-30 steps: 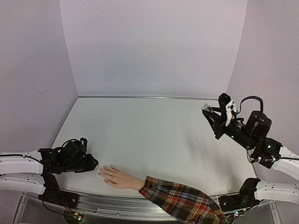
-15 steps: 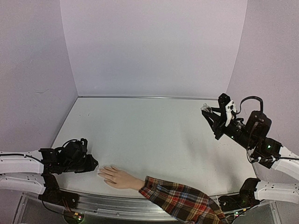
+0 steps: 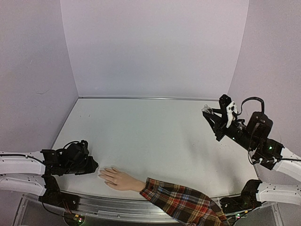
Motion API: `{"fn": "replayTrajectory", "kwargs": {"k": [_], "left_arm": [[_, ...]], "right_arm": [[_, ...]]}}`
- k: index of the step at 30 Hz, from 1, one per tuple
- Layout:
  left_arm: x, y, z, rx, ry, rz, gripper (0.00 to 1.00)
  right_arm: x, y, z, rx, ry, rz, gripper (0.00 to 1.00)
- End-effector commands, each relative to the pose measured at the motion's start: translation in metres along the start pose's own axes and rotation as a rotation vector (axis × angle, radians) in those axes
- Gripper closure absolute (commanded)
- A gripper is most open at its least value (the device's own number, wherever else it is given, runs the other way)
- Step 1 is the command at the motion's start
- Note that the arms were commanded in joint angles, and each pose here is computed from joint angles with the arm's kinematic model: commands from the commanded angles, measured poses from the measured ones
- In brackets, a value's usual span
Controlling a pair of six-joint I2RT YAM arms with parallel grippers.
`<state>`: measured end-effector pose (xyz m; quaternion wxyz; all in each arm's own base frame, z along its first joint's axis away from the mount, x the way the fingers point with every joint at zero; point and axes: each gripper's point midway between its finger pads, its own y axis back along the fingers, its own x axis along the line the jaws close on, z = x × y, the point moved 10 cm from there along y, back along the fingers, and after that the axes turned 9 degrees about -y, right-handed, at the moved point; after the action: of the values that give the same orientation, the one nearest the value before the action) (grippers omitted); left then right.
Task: Paint the nails
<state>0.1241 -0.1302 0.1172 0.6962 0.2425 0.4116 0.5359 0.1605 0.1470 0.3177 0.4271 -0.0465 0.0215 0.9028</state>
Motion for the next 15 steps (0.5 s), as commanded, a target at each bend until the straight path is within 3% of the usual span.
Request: {"fn": "replayTrajectory", "kwargs": {"k": [1,15], "left_arm": [[-0.0076,0.0044,0.0102,-0.045,0.007,-0.006,1.00],[-0.0071,0.0033,0.0102,-0.041,0.008,0.009,1.00]], "right_arm": [[-0.0015,0.0002,0.0132,-0.064,-0.016,-0.001,1.00],[-0.0015,0.0013,0.0135,-0.068,-0.021,-0.001,1.00]]}}
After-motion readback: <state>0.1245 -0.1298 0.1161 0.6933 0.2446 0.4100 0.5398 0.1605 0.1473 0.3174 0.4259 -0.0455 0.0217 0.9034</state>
